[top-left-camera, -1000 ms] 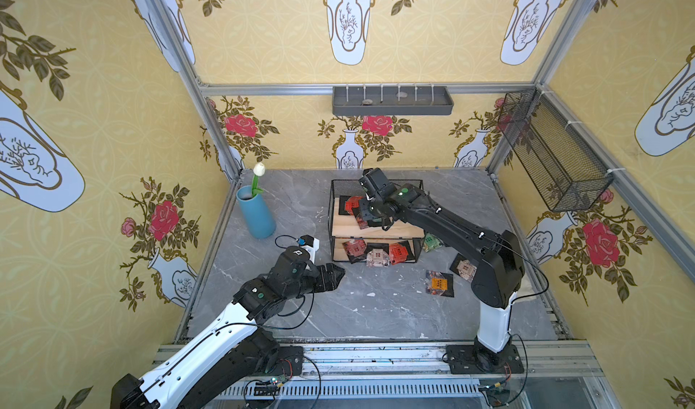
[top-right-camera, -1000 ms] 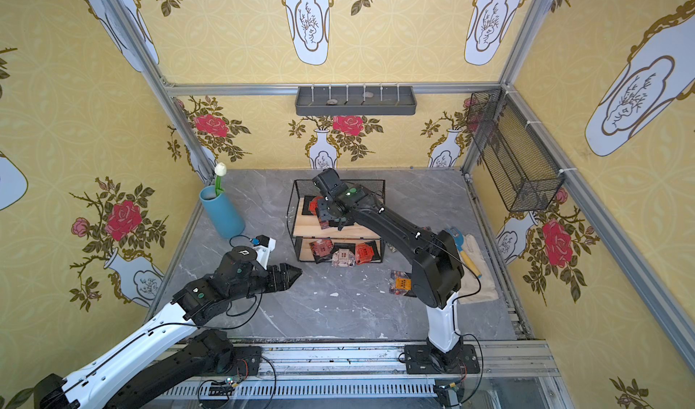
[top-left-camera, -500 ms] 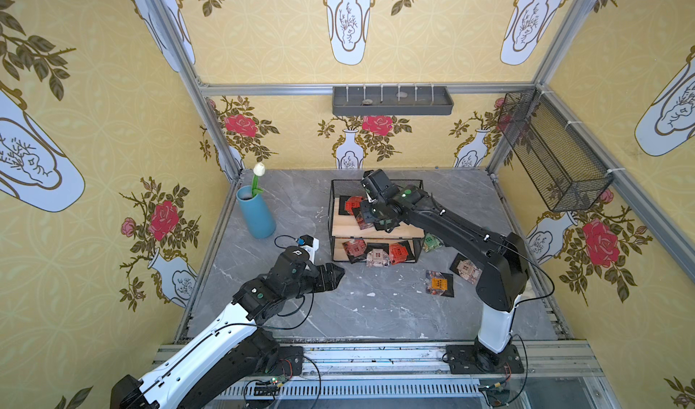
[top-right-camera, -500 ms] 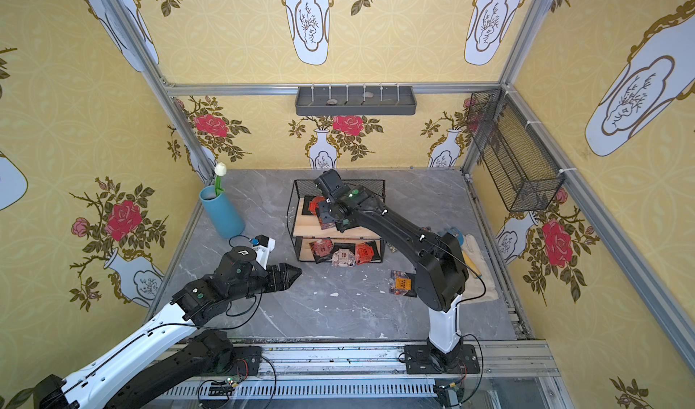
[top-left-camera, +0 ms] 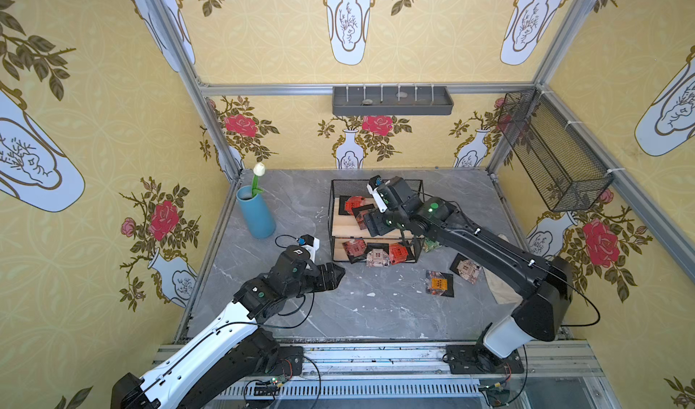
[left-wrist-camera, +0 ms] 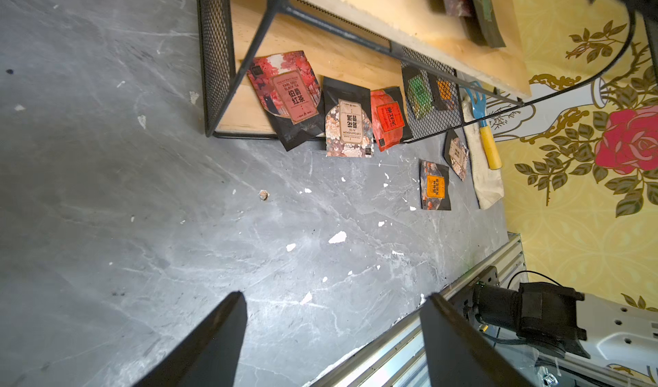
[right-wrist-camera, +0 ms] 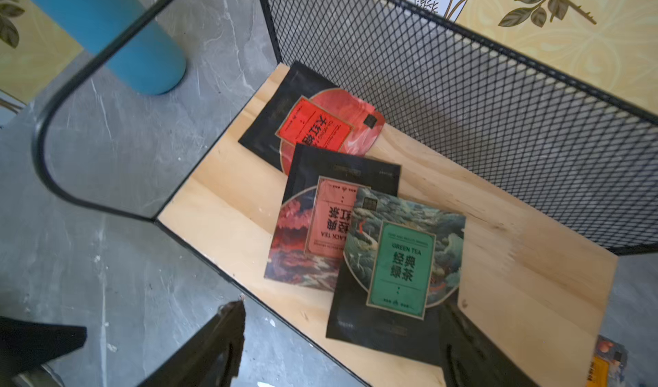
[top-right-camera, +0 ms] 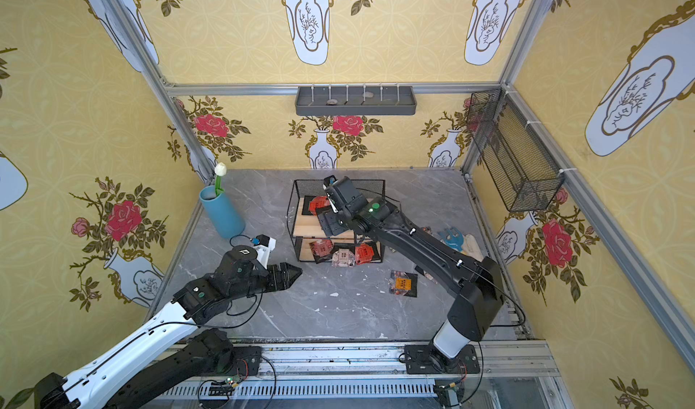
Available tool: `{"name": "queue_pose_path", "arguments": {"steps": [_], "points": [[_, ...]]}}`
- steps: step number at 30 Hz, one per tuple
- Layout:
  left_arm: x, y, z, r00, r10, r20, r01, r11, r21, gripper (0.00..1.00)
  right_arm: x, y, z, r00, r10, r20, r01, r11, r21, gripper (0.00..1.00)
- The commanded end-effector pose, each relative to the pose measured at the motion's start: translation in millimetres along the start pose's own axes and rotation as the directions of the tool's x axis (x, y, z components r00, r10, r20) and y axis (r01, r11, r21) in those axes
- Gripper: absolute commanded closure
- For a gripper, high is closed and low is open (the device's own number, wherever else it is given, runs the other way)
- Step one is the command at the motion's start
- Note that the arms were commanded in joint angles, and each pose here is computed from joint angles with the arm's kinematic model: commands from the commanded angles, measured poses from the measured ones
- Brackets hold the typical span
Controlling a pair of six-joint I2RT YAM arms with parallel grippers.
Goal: Remove the tea bags from the shelf
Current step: Pick up the tea bag from the shelf.
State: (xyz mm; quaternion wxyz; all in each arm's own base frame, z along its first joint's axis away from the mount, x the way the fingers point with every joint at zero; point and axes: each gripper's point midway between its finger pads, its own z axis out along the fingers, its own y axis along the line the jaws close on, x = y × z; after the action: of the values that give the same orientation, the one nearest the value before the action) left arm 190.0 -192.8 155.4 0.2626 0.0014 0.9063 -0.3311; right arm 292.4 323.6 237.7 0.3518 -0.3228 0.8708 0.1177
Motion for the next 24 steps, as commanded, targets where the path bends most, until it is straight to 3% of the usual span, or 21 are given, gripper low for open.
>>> {"name": "queue_pose_path", "arguments": {"steps": [1,7,14,24], "points": [[-2,-4,0,1.000,0.007,0.005,-0.007,1.000,0.015,0.14,-3,16,-11,0.980,-0.179,0.085,0.186,0.979,-0.082,0.03],[-3,-5,-1,1.000,0.008,0.007,-0.008,1.000,0.018,0.14,15,19,-18,0.896,-0.406,0.180,0.420,0.906,-0.047,0.00],[-3,-4,-1,1.000,0.010,0.008,-0.010,1.000,0.017,0.14,19,19,-7,0.801,-0.549,0.240,0.561,0.828,0.021,0.03],[-1,-1,-2,1.000,0.014,0.007,-0.014,1.000,0.007,0.14,23,1,26,0.784,-0.594,0.180,0.599,0.800,0.031,0.03]]}}
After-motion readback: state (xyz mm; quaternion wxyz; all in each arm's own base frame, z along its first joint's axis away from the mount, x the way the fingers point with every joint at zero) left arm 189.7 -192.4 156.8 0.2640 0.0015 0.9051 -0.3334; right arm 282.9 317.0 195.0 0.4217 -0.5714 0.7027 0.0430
